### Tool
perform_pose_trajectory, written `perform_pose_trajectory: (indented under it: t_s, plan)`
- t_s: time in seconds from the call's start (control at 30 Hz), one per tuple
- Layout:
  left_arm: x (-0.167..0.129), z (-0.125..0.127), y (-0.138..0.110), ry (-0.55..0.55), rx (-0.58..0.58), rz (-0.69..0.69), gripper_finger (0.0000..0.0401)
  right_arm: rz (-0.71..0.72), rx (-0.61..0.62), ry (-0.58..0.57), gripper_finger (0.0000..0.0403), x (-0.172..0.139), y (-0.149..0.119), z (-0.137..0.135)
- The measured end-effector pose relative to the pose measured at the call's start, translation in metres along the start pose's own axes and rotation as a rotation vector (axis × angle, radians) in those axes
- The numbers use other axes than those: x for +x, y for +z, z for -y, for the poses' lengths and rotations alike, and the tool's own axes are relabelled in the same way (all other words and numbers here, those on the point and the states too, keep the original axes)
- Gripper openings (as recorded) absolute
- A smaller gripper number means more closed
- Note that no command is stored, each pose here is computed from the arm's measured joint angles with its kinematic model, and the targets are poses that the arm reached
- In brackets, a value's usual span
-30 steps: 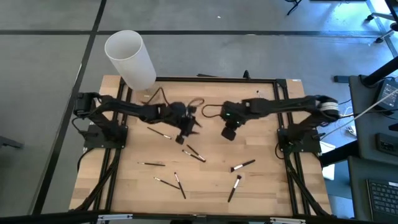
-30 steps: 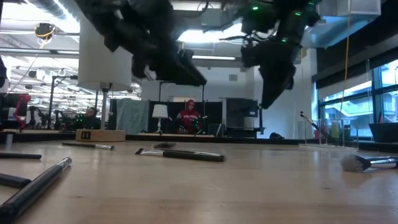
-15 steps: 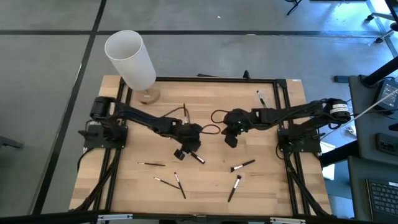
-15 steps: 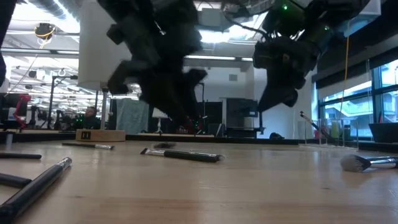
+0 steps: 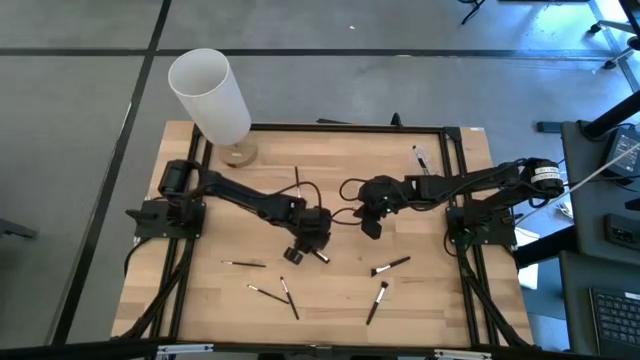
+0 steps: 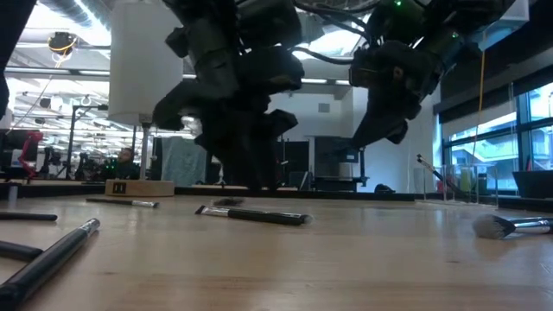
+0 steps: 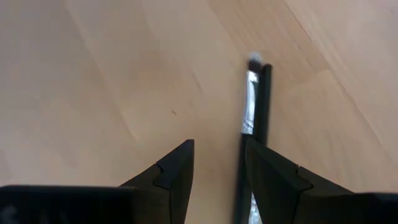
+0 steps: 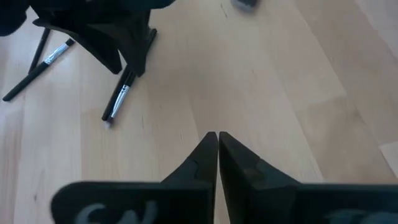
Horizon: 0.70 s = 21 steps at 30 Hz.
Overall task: Sort items
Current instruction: Put the foundation brush into the middle section of the transparent organizer
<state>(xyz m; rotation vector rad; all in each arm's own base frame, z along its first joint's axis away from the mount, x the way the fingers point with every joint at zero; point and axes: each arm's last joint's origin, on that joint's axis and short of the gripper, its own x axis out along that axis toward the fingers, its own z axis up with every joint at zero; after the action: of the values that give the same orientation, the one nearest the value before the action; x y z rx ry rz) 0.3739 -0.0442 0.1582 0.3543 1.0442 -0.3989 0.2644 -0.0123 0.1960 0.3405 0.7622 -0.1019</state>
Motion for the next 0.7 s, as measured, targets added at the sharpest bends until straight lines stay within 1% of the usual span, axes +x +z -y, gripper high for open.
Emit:
perform_pose_trajectory:
  t_s: [0.13,0.3,0.7]
  plan:
    - [0.002,0.008,-0.001,-0.003,0.013,-0.026,0.0141,-0.002,-0.003,-0.013,0.0017,0.000,-0.001,-0.003]
    - [0.002,0.008,-0.002,0.058,0.020,-0.054,0.0141,-0.003,0.026,-0.041,0.0017,0.000,-0.003,-0.003]
    - [0.014,0.009,-0.006,0.042,0.032,-0.084,0.0141,-0.035,0.036,-0.027,0.0017,0.001,-0.009,-0.014]
